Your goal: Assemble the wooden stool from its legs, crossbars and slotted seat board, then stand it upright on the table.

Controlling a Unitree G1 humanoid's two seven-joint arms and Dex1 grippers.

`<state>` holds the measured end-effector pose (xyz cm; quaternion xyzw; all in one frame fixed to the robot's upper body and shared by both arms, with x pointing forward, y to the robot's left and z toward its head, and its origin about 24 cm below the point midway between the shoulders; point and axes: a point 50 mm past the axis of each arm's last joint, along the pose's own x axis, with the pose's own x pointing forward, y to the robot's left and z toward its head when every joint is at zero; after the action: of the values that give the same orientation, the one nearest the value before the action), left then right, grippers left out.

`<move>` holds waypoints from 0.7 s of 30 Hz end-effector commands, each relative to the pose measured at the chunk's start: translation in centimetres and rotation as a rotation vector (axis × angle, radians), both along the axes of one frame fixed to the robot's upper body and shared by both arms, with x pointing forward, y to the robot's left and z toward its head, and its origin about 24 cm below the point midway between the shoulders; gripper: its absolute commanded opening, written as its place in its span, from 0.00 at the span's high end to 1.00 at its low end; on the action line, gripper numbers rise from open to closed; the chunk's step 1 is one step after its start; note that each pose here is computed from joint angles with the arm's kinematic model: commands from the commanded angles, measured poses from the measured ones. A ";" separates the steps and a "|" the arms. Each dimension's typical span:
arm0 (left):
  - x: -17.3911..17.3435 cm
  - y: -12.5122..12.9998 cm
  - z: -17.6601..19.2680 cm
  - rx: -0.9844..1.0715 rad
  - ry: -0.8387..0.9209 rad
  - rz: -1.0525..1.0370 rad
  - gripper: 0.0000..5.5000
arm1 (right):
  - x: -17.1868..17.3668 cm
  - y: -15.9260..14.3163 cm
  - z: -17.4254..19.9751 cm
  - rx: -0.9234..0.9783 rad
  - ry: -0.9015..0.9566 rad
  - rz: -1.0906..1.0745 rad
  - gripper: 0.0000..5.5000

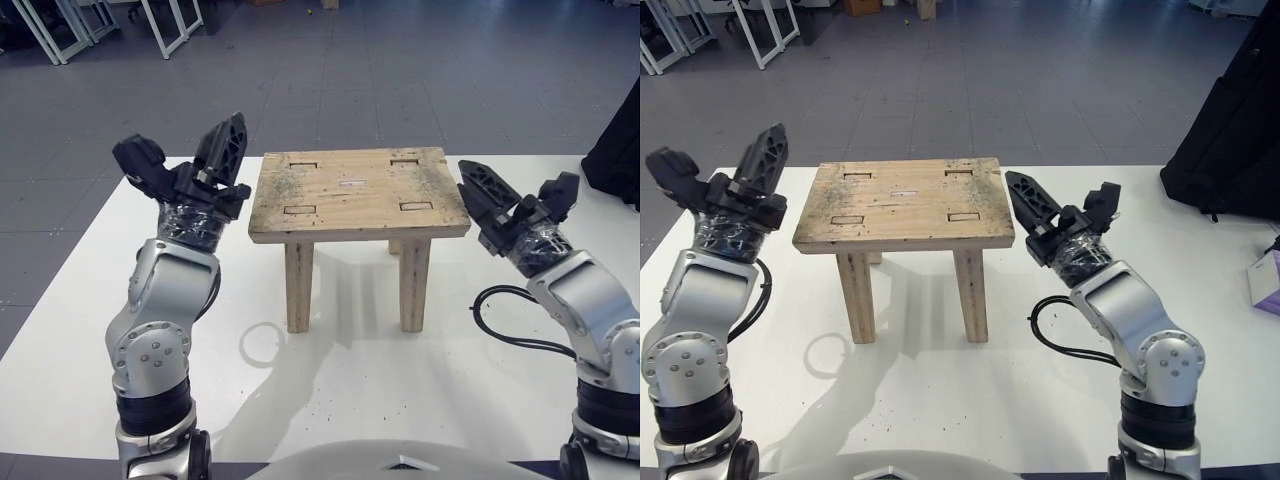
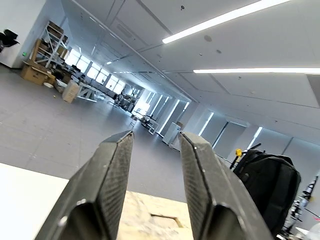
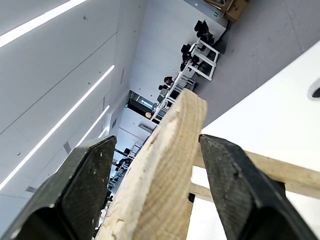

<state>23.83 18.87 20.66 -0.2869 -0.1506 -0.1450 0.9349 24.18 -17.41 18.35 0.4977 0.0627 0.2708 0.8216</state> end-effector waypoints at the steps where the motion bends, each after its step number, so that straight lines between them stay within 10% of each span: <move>1: -0.3 1.3 1.2 0.131 -0.060 0.109 0.70 | 1.0 -1.1 0.7 -0.203 -0.118 -0.118 0.45; 8: 0.8 4.8 -5.7 0.676 0.116 0.486 0.70 | 3.2 -1.8 -5.5 -0.895 -0.306 -0.398 0.45; 21: 1.0 3.4 -12.3 0.715 0.093 0.367 0.48 | 4.0 -0.2 -8.3 -1.097 -0.454 -0.517 0.45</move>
<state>24.37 22.62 8.34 0.0818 -0.0918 0.0087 0.9924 28.03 -17.68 9.80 -0.0585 -0.0954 0.0958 0.9891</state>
